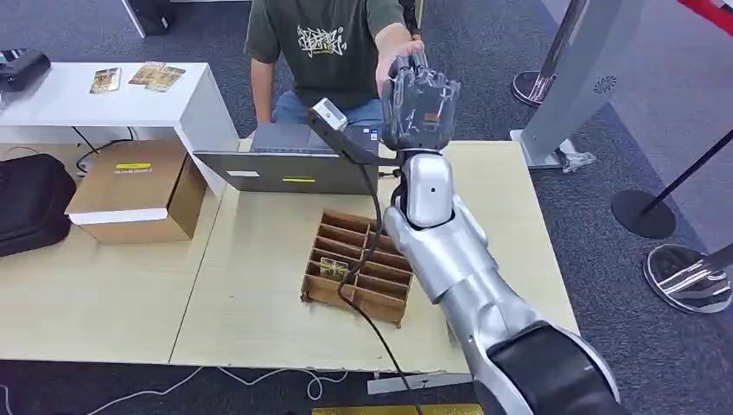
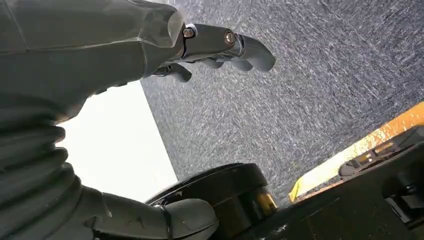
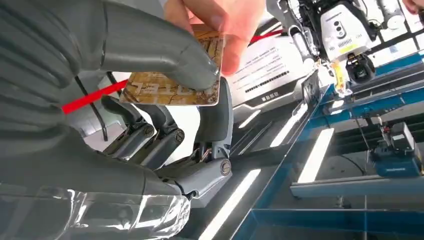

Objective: Pass the card to the sensor for recognition and then transmit it.

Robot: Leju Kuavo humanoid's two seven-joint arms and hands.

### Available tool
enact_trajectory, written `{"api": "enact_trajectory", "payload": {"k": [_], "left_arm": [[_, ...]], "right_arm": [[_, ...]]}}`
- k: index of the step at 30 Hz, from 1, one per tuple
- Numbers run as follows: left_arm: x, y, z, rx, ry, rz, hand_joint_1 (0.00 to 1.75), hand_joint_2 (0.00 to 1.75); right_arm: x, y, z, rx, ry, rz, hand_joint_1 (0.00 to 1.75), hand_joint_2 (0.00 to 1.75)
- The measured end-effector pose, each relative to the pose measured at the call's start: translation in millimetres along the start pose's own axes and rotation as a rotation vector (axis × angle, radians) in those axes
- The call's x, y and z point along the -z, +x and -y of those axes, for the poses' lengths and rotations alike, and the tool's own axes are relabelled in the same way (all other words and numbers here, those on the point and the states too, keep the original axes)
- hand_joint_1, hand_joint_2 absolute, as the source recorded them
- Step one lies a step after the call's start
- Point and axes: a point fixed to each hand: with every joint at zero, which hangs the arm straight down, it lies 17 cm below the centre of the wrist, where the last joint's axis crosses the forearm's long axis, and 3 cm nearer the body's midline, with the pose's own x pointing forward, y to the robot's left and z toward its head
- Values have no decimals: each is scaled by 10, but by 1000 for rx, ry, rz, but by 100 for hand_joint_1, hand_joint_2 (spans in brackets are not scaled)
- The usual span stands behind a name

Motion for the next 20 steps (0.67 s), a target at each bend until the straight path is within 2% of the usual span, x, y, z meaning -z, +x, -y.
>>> {"api": "enact_trajectory", "payload": {"k": [1, 13, 20], "left_arm": [[-1, 1, 6, 3, -3, 1, 0, 175], [5, -5, -6, -20, -9, -2, 0, 175], [15, -41, -15, -67, -14, -16, 0, 175]], "right_arm": [[-1, -5, -4, -1, 1, 1, 0, 175], [-103, 11, -210, -20, 59, 46, 0, 175], [-249, 391, -100, 68, 28, 184, 0, 175]]}}
